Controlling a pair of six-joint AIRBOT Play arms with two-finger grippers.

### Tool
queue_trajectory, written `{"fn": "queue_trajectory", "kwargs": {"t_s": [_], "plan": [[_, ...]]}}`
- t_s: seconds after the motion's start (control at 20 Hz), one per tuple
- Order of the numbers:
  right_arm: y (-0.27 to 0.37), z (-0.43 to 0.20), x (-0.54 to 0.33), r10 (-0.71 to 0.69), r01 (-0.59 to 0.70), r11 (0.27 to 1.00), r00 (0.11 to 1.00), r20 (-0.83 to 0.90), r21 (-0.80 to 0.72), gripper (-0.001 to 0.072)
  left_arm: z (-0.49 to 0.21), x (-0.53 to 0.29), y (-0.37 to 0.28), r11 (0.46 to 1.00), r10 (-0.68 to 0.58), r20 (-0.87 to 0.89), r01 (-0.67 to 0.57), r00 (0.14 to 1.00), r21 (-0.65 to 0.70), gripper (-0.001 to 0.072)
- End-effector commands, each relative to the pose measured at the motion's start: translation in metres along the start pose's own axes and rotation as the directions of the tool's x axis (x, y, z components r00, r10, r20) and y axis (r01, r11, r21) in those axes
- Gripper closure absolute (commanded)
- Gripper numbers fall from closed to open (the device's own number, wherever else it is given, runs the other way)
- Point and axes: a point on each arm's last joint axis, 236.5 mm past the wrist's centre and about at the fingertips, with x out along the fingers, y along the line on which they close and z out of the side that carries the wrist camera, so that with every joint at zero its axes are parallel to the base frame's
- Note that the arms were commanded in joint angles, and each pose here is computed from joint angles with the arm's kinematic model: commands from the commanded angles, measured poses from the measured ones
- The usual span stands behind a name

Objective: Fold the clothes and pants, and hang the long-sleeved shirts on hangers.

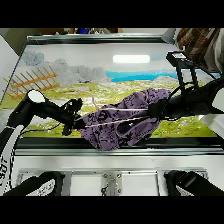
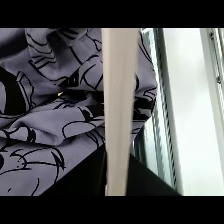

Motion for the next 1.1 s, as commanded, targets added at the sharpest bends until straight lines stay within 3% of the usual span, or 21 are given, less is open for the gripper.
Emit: {"fn": "queue_trajectory", "kwargs": {"t_s": [0.0,0.2,0.5,0.8,1.05], "plan": [[0.027,0.012,-0.001,0.113,-0.113,0.994,0.993,0.045,-0.010,0.0682,0.000,0.003,0.001,1.000,-0.010,0.008,0.010,1.000,-0.011,0.0693],[0.065,0.028,-0.001,0.261,-0.260,0.965,0.961,0.093,-0.018,0.0682,-0.001,0.003,0.001,1.000,-0.011,0.007,0.011,1.000,-0.011,0.0693],[0.129,0.039,0.014,0.376,-0.362,0.925,0.918,0.128,-0.118,0.0683,-0.001,0.003,0.000,1.000,-0.013,0.007,0.013,1.000,-0.011,0.0693],[0.190,0.043,0.034,0.467,-0.437,0.878,0.872,0.148,-0.195,0.0683,-0.001,0.003,0.000,1.000,-0.016,0.007,0.016,1.000,-0.011,0.0692],[0.197,0.041,0.045,0.466,-0.437,0.877,0.875,0.133,-0.199,0.0683,-0.001,0.003,-0.002,1.000,-0.021,0.006,0.021,1.000,-0.012,0.0692]]}}
